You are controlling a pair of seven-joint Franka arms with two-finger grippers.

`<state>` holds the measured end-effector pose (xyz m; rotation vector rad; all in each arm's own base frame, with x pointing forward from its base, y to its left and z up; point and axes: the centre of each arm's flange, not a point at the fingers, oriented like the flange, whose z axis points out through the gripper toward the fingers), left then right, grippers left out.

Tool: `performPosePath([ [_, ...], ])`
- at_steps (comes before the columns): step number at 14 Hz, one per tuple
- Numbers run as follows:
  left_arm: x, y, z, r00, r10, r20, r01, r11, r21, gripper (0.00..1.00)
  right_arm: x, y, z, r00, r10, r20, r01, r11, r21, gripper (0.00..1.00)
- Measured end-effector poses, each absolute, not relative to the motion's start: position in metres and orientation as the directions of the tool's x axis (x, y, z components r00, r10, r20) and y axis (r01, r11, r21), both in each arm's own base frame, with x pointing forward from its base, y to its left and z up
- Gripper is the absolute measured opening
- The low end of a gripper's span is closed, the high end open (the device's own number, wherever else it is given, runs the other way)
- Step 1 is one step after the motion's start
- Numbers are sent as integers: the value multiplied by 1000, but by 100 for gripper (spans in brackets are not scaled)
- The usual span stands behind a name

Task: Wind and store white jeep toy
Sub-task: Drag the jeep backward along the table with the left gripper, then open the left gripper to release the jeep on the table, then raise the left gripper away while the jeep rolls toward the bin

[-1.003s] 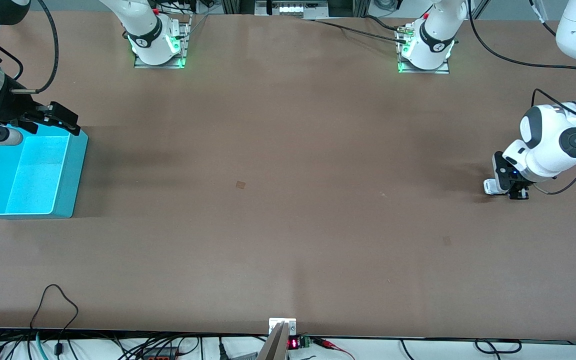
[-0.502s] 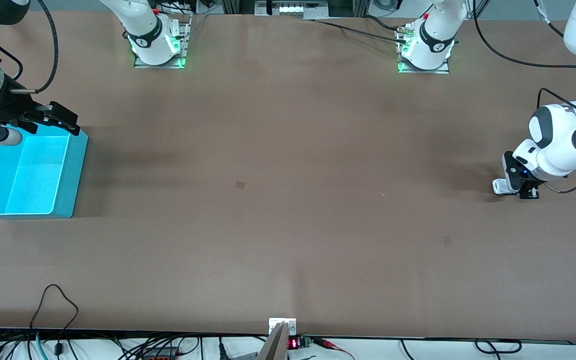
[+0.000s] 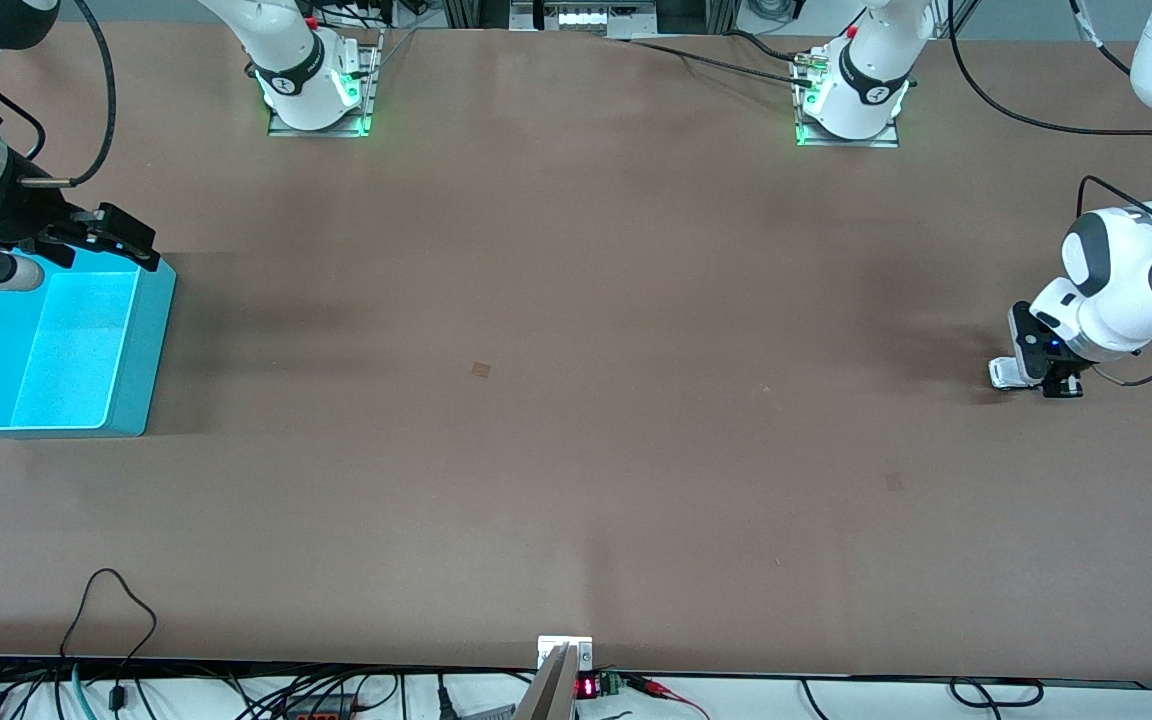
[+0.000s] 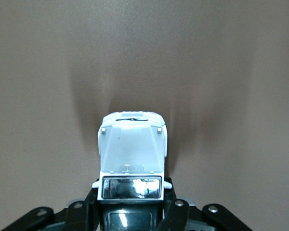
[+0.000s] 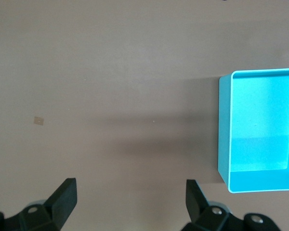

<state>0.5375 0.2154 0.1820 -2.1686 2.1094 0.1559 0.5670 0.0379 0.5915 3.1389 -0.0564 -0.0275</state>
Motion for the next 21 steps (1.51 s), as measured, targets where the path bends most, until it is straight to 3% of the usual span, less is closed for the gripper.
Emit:
performPosePath([
  [5,546,204,179,5,-990,-140,-1000,-6,7,100,567,38,592,999,-36,-17,-36,-999,2,100],
  [10,567,187,248,25,-985,-168,-997,-37,68,100,567,38,592,999,-36,-17,-36,-999,2,100],
  [21,615,108,344,339,-911,-236,-919,-374,122,100,567,38,592,999,-36,-17,-36,-999,2,100],
])
